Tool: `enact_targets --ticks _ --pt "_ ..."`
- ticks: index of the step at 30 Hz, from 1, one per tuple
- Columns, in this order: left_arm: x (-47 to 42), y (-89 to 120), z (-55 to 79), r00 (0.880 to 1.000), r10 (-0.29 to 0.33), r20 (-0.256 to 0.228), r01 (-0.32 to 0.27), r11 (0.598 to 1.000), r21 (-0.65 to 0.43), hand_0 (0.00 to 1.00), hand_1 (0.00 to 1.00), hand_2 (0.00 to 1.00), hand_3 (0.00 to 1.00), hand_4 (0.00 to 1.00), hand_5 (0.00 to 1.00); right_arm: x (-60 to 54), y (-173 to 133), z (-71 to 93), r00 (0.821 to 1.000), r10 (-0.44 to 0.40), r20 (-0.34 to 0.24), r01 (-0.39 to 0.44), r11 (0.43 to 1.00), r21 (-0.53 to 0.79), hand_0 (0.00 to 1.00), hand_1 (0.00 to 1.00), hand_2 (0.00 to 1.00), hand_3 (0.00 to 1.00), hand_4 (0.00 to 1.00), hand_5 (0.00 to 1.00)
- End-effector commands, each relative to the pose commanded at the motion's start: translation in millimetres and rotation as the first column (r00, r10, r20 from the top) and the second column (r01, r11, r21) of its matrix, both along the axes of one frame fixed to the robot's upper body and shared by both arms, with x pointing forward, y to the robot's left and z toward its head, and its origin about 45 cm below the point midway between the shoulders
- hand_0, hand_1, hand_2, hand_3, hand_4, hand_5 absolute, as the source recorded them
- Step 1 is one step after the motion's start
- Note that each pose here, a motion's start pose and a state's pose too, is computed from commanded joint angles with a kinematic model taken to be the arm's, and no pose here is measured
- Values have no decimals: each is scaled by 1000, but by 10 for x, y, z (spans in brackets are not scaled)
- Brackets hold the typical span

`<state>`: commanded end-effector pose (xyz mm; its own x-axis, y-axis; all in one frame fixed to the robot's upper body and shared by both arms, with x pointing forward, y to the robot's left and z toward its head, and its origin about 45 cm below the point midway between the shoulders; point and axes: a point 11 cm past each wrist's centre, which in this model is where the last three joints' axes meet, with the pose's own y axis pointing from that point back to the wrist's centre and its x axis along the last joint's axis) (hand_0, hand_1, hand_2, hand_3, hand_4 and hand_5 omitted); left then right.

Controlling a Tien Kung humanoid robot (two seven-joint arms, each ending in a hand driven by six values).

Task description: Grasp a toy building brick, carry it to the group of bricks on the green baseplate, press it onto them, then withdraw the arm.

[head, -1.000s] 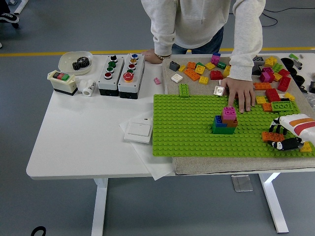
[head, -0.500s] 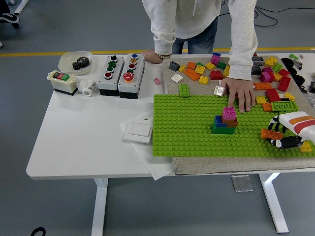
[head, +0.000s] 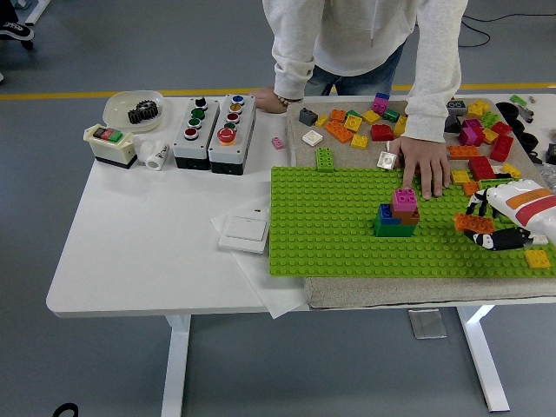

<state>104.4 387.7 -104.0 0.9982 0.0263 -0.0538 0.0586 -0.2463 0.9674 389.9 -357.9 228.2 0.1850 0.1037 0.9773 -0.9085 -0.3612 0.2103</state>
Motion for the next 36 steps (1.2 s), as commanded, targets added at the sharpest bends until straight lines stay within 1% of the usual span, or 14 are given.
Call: enact_targets --ticks 6,10,17,24,30,33,36 --pt "10 7 4 1000 -3 1 3 1000 2 838 838 831 637 717 618 6 118 199 996 61 63 -60 998 -20 331 429 497 518 658 362" --pt "19 9 6 1000 -6 3 6 1000 3 839 838 830 637 719 621 24 217 363 990 96 103 -94 995 -16 334 430 497 518 656 360" --pt "26 15 10 1000 -6 3 6 1000 4 839 838 830 634 719 622 46 423 546 980 149 133 -151 989 4 334 430 498 518 655 359" --pt "29 23 14 1000 -9 0 9 1000 6 838 837 829 633 720 622 69 606 581 972 195 129 -198 980 11 333 431 498 518 656 359" --pt "40 31 19 1000 -14 0 14 1000 9 839 837 829 633 719 622 128 766 532 968 226 111 -228 974 8 333 431 498 519 656 358" --pt "42 33 21 1000 -15 0 15 1000 10 840 837 829 634 718 621 143 805 521 967 231 106 -233 972 8 333 432 499 520 657 356" --pt "45 39 24 1000 -14 -1 14 1000 12 840 837 829 634 718 621 184 878 483 968 232 94 -235 972 12 333 432 499 520 657 356"
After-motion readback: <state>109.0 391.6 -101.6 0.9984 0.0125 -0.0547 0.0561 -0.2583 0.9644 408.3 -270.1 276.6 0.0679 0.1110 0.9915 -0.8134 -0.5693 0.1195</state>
